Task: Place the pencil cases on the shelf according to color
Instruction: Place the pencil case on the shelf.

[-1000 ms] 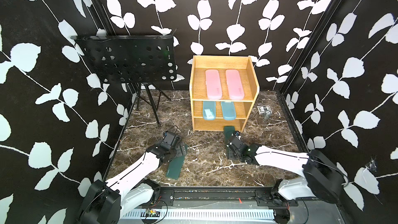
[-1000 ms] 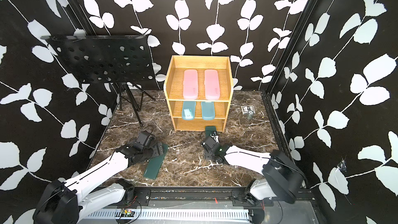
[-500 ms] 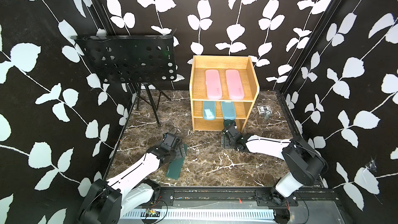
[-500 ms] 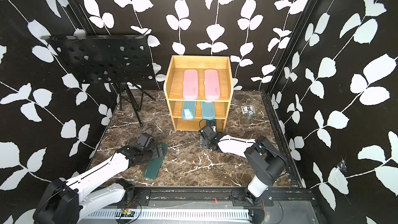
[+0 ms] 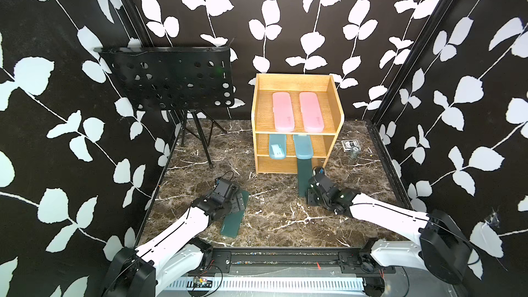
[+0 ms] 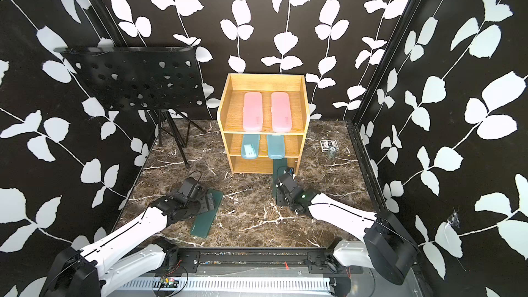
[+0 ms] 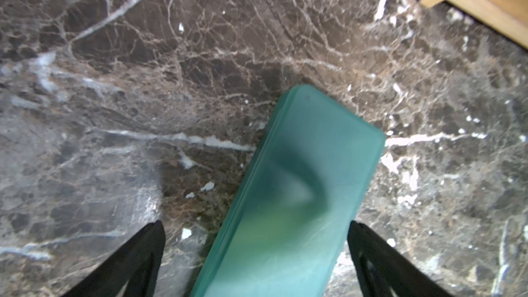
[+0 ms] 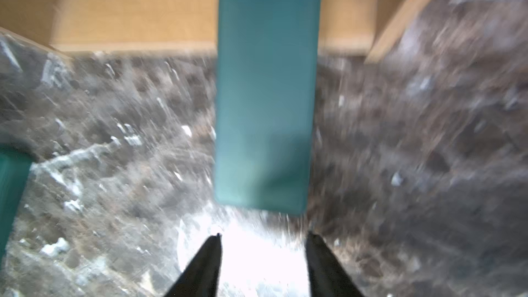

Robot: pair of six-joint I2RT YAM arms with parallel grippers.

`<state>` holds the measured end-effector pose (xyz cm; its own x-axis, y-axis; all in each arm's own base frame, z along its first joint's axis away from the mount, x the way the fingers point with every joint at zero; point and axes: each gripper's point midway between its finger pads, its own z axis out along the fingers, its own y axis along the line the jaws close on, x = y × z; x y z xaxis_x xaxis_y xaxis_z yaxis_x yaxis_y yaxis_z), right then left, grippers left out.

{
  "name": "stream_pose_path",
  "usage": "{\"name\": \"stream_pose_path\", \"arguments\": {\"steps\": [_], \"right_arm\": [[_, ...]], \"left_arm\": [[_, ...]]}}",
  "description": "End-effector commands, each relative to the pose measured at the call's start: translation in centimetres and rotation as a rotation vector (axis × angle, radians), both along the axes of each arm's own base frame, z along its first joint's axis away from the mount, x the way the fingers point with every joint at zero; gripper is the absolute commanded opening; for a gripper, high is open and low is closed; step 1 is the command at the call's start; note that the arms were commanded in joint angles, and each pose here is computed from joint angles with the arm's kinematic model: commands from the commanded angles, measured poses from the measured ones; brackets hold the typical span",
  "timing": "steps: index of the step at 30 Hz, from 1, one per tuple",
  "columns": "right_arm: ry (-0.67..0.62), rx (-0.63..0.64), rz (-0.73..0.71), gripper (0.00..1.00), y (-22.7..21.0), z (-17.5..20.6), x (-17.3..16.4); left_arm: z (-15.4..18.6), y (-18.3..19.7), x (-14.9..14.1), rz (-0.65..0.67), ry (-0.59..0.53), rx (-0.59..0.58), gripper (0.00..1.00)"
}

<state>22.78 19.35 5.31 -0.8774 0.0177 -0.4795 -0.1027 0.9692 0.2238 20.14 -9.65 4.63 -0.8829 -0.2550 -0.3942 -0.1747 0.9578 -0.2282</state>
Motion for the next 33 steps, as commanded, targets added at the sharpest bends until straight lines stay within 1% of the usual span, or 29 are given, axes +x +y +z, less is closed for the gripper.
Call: {"name": "stream_pose_path", "arguments": {"steps": [1, 4, 6, 10, 13, 18, 22, 27, 30, 32, 33], "right_arm": [[0.041, 0.046, -0.008, 0.4, 0.9, -2.0, -0.8], [0.057, 0.016, -0.025, 0.38, 0.8, -3.6, -0.7], [0.037, -0.018, -0.047, 0.38, 0.3, -3.9, -0.1], [-0.029, -0.063, -0.08, 0.38, -0.4, -3.0, 2.0], [-0.062, -0.068, -0.082, 0.38, -0.6, -1.9, 3.8], [-0.096, -0.079, -0.067, 0.39, -0.3, -0.1, 6.1], [-0.102, -0.067, -0.069, 0.4, -0.1, 0.2, 7.2], [-0.113, -0.065, -0.079, 0.4, -0.2, 0.5, 8.2], [-0.13, -0.046, -0.068, 0.41, -0.2, 1.3, 8.1], [-0.129, -0.022, -0.053, 0.44, -0.1, 2.1, 7.6], [-0.123, -0.005, -0.038, 0.48, 0.1, 2.5, 7.1]], "left_arm": [[-0.7, 0.2, -1.0, -0.032, 0.022, 0.009, 0.99], [-1.1, -0.4, -1.3, -0.037, 0.033, -0.031, 0.99], [-1.3, -0.5, -1.4, -0.033, 0.043, -0.04, 0.99], [-1.7, -0.5, -1.6, -0.022, 0.052, -0.047, 0.99], [-1.9, -0.7, -1.7, -0.022, 0.057, -0.061, 0.99], [-1.9, -0.8, -2.1, -0.027, 0.07, -0.071, 0.99], [-1.9, -0.7, -2.2, -0.016, 0.067, -0.077, 0.99], [-2.1, -0.8, -2.5, -0.008, 0.069, -0.098, 0.99], [-2.4, -1.0, -2.8, -0.006, 0.079, -0.115, 0.99], [-2.7, -1.0, -3.1, -0.007, 0.093, -0.116, 0.99], [-2.8, -0.9, -3.2, -0.005, 0.103, -0.113, 0.99]]}}
